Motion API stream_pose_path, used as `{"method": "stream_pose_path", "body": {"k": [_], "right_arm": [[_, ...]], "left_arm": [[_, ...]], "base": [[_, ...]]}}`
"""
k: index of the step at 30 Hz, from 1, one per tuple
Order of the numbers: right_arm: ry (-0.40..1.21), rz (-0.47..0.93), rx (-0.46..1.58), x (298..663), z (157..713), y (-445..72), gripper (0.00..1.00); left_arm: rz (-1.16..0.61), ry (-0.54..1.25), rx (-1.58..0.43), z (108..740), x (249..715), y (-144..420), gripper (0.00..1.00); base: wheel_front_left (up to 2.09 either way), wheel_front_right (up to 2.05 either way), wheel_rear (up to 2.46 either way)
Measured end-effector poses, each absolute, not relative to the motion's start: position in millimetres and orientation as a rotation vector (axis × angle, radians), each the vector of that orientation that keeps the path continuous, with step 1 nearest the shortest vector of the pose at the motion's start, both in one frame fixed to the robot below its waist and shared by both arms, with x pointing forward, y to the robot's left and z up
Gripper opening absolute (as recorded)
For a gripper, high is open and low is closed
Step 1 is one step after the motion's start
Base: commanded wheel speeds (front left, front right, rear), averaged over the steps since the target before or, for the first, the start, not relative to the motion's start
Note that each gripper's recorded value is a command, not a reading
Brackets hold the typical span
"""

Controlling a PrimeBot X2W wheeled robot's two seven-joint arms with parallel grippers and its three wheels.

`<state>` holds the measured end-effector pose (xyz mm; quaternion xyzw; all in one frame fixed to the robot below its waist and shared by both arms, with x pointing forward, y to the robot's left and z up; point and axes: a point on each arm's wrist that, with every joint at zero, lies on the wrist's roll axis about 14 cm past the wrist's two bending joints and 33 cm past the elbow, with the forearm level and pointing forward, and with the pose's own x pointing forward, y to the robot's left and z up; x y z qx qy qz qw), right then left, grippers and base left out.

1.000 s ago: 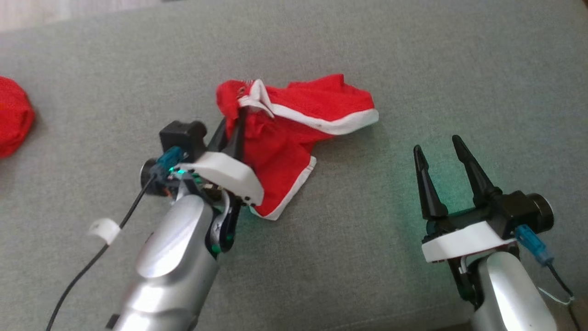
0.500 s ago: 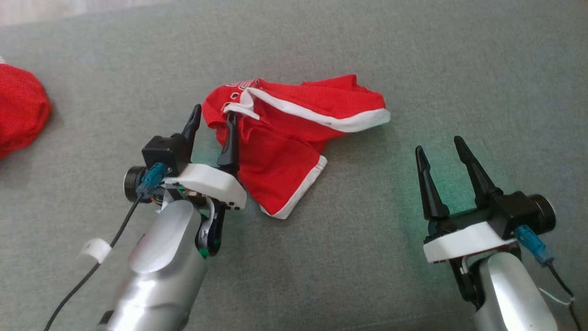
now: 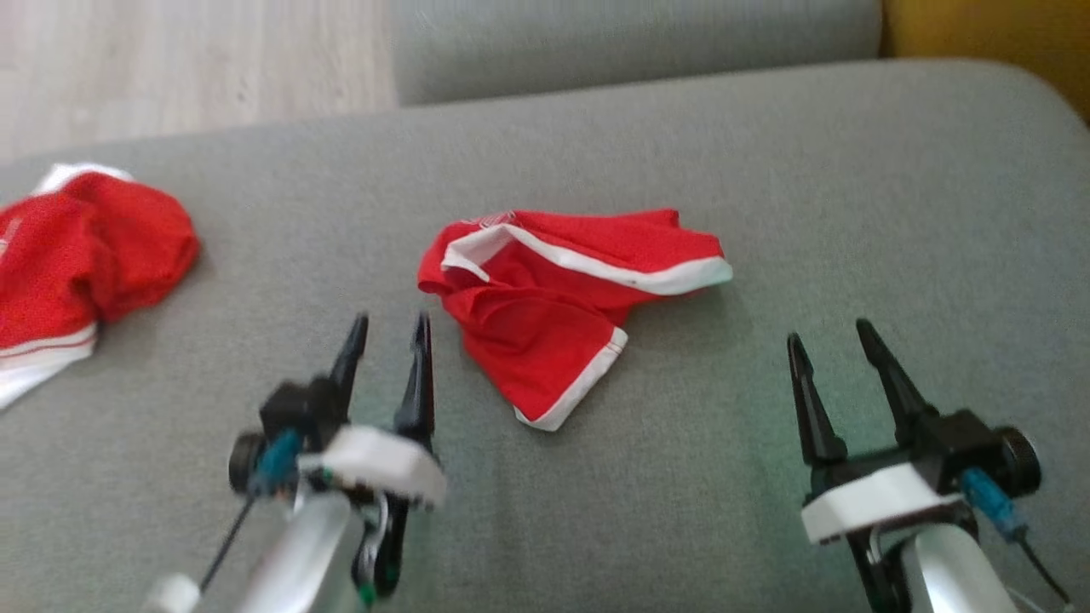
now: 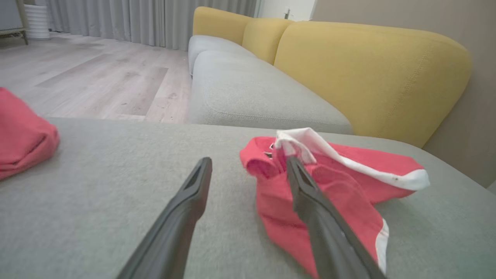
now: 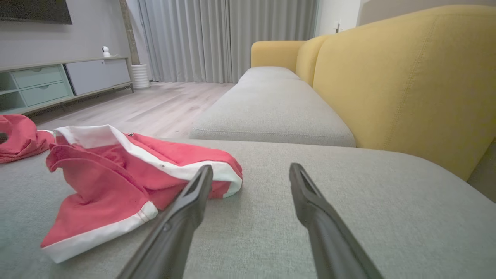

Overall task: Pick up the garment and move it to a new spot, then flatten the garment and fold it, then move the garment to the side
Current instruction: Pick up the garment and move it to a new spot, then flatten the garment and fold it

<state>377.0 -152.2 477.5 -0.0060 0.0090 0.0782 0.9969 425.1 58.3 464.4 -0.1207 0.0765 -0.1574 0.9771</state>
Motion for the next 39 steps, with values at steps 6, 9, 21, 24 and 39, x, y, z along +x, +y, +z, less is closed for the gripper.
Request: {"method": "stream_pose_path", "body": {"k": [6,9,21,24,39], "right_arm": [[0.000,0.165,-0.018,361.5,483.3,-149.3,1.00],[-0.003,0.170,-0.018,356.3,484.2,-147.4,1.00],[0.025,0.163,-0.002,340.7,474.6,-148.9,1.00],[0.028,0.165,-0.001,340.3,473.4,-148.2,1.00],[0.076,0.174,0.017,340.2,458.7,-144.4,1.00]], "left_arm": [[-0.261,0.136,-0.251,464.8,386.5,76.2,1.00],[-0.229,0.130,-0.257,464.8,372.4,83.6,1.00],[-0.129,0.132,-0.275,458.5,338.1,111.4,1.00],[-0.123,0.123,-0.275,461.4,338.2,113.3,1.00],[-0.103,0.124,-0.264,460.5,337.2,120.9,1.00]], "base": [[0.00,0.00,0.00],[0.00,0.00,0.00],[0.00,0.00,0.00],[0.00,0.00,0.00],[0.00,0.00,0.00]]}}
